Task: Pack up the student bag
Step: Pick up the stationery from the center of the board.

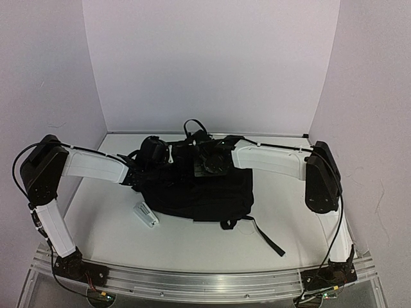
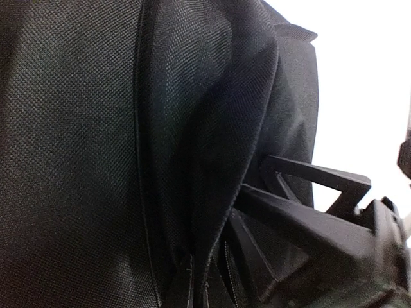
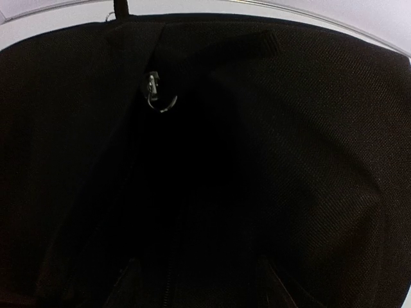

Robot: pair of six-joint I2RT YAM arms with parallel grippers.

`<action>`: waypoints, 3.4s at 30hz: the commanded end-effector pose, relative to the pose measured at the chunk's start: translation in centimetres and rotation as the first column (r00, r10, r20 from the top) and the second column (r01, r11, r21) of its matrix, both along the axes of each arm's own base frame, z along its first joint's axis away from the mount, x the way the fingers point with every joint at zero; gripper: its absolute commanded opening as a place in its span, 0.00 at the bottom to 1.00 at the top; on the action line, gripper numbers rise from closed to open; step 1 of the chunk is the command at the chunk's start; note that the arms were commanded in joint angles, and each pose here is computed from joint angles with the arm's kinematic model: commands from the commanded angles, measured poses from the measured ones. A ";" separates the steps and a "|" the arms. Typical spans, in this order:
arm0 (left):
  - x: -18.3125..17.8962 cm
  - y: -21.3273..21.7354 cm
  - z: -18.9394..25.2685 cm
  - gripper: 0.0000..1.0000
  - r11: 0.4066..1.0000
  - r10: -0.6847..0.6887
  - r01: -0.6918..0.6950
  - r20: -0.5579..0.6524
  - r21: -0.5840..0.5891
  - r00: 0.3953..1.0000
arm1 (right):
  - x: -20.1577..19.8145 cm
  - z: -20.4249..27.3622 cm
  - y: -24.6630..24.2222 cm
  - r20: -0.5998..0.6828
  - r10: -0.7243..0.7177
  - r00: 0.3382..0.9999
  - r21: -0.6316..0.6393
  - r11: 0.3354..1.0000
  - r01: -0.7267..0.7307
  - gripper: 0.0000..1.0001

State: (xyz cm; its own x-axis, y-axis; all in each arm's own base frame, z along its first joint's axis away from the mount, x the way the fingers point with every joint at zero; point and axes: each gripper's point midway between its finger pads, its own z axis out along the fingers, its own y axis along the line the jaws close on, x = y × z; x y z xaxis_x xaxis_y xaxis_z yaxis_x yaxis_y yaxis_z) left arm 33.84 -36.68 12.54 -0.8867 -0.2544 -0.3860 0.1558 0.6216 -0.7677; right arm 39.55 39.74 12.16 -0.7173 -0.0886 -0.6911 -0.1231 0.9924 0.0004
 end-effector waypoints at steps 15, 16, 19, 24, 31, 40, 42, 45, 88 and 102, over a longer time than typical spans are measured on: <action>-0.7 0.6 -1.1 0.00 1.000 -0.004 0.005 -0.041 0.021 0.999 | 1.6 -6.6 -5.6 -0.025 -0.183 0.983 -0.187 0.967 0.175 0.27; -0.7 0.6 -1.1 0.00 1.000 -0.005 0.006 -0.040 0.022 0.999 | 1.8 -6.2 -5.8 -0.021 -0.191 0.981 -0.184 0.966 0.184 0.21; -0.7 0.6 -1.1 0.00 1.000 -0.004 0.005 -0.042 0.026 0.999 | 1.8 -4.2 -6.0 -0.004 -0.201 0.980 -0.142 0.970 0.199 0.09; -0.1 0.5 -1.4 0.00 0.999 0.011 -0.009 -0.038 0.048 0.999 | 1.7 2.4 -4.3 0.022 -0.144 0.989 0.031 0.989 0.143 0.00; 1.8 0.0 -1.7 0.00 0.995 0.028 -0.024 -0.034 0.098 0.999 | 0.0 10.3 -2.9 0.077 -0.049 0.996 0.287 0.958 0.025 0.00; 1.5 0.6 0.8 0.29 0.998 -0.010 0.009 0.018 0.060 1.000 | -0.5 10.3 -2.7 0.082 -0.031 0.996 0.330 0.944 0.002 0.00; 0.9 1.4 2.5 0.47 0.998 -0.011 0.008 0.041 0.067 0.999 | -0.4 10.0 -2.6 0.080 -0.034 0.996 0.329 0.944 0.006 0.00; -0.4 4.2 4.2 0.68 0.991 0.044 -0.050 0.055 0.123 0.997 | -0.2 9.8 -2.4 0.081 -0.034 0.996 0.331 0.943 0.005 0.00; -8.3 16.4 -10.0 0.69 0.852 0.398 -0.195 -0.360 0.486 0.844 | -1.6 10.0 -0.4 0.081 0.052 0.995 0.410 0.908 -0.081 0.00; -8.1 18.3 -8.8 0.24 0.805 0.444 -0.243 -0.278 0.542 0.852 | -2.2 10.4 -0.2 0.089 0.062 0.994 0.422 0.902 -0.094 0.00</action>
